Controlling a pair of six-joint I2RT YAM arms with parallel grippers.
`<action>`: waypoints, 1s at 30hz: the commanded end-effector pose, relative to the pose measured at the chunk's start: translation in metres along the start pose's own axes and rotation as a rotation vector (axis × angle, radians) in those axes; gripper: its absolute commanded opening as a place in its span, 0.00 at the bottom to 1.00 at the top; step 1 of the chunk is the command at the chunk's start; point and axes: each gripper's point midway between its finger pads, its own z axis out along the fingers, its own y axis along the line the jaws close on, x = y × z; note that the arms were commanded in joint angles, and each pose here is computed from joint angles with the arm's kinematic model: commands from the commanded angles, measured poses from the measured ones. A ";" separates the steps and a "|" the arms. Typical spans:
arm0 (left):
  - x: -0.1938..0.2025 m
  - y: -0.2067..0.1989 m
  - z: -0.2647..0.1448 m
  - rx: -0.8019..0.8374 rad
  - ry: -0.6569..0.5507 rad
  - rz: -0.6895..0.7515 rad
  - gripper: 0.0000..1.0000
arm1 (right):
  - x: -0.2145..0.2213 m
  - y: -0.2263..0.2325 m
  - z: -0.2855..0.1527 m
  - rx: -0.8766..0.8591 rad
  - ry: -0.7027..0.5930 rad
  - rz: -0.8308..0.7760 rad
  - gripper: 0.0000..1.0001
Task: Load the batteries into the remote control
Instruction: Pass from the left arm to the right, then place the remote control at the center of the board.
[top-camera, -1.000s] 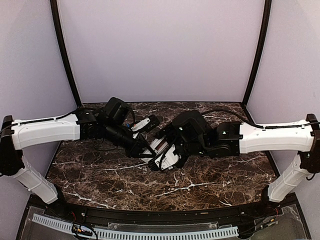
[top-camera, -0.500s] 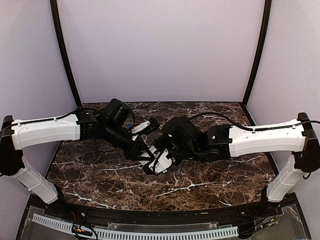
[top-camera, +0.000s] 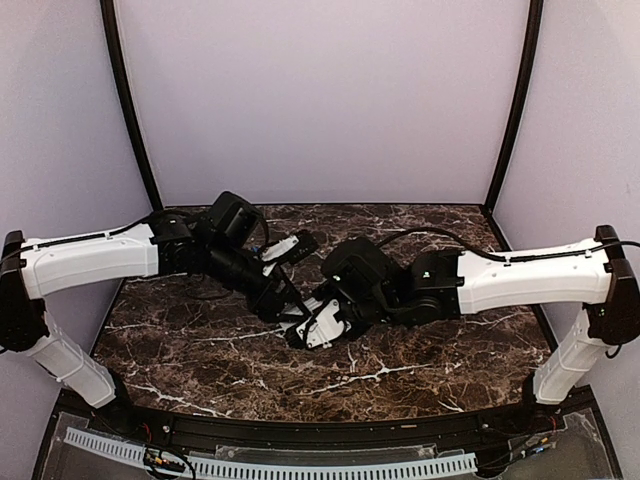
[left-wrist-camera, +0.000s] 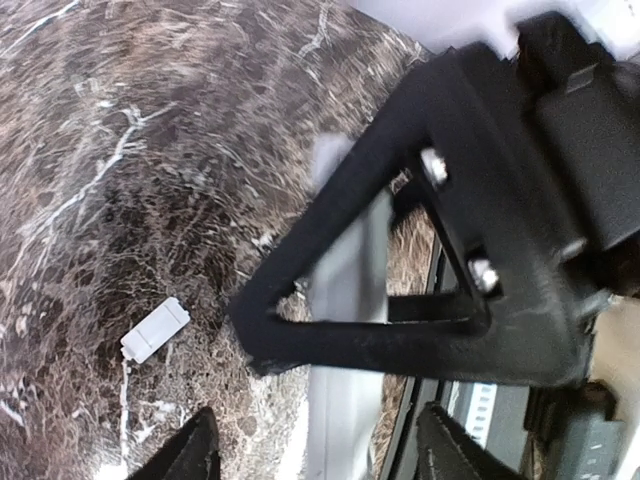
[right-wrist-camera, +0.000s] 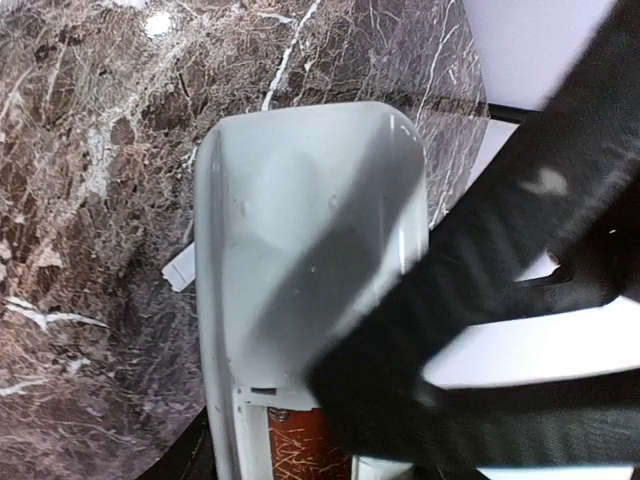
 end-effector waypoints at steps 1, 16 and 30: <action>-0.026 0.005 -0.028 -0.054 -0.080 0.023 0.72 | -0.001 0.028 0.001 -0.109 0.000 0.242 0.22; -0.034 0.104 -0.082 -0.349 -0.293 -0.303 0.79 | -0.034 0.139 0.045 -0.485 -0.094 0.778 0.22; -0.023 0.124 -0.083 -0.419 -0.282 -0.326 0.79 | -0.025 0.180 0.060 -0.715 0.063 0.823 0.45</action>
